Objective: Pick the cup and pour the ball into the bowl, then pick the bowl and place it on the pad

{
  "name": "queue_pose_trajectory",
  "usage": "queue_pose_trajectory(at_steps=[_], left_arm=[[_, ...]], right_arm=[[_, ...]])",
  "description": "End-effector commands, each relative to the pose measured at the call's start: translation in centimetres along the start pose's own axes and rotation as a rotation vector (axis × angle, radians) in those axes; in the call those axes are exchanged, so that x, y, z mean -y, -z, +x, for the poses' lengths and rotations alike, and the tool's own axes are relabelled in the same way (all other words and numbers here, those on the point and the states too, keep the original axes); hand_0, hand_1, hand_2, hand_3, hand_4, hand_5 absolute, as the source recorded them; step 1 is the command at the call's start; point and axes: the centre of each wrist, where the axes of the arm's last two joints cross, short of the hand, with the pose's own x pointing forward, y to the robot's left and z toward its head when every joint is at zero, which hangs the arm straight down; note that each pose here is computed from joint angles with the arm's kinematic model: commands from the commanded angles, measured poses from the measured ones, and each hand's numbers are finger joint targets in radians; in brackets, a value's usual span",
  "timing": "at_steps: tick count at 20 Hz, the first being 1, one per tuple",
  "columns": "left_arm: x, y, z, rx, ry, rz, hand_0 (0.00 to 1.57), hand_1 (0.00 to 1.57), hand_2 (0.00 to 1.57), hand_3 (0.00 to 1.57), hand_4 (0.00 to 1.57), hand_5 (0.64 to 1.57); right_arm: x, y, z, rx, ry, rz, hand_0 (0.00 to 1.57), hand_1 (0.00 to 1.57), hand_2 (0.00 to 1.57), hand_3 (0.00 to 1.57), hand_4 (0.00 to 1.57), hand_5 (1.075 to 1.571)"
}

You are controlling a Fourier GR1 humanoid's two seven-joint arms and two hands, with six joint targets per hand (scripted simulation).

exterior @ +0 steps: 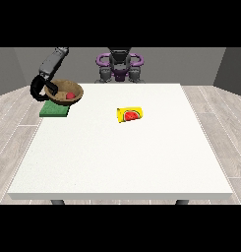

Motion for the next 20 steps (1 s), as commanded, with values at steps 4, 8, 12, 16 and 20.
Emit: queue_pose_trajectory(at_steps=[4,8,12,16,20], left_arm=[[0.3,0.4,1.8,0.034,0.021,-0.028,0.0,0.0,0.0,0.0,0.15,1.533],[1.3,1.7,5.0,0.093,0.024,-0.019,0.0,0.0,0.0,0.0,0.13,1.532],[0.7,1.8,8.0,0.171,-0.005,-0.04,0.0,0.0,0.0,0.0,0.0,1.538],[1.0,1.3,7.1,0.115,-0.023,-0.048,0.0,0.0,0.0,0.0,0.0,1.535],[0.8,0.5,3.7,0.035,0.002,-0.017,0.0,0.0,0.0,0.0,0.0,1.532]], right_arm=[[2.9,0.9,-1.4,0.004,0.103,-0.05,1.57,1.57,1.57,0.93,1.29,1.543],[5.5,1.4,0.1,0.071,0.037,-0.081,1.57,1.57,1.57,0.59,1.3,1.552],[8.4,0.9,-0.9,0.101,0.066,-0.117,1.57,1.57,1.57,0.21,1.28,1.554],[10.4,0.3,-1.3,0.089,0.022,-0.109,1.57,1.57,1.57,0.68,1.25,1.564],[9.2,1.2,0.4,0.038,0.026,-0.068,1.57,1.57,1.57,0.88,1.24,1.568]])
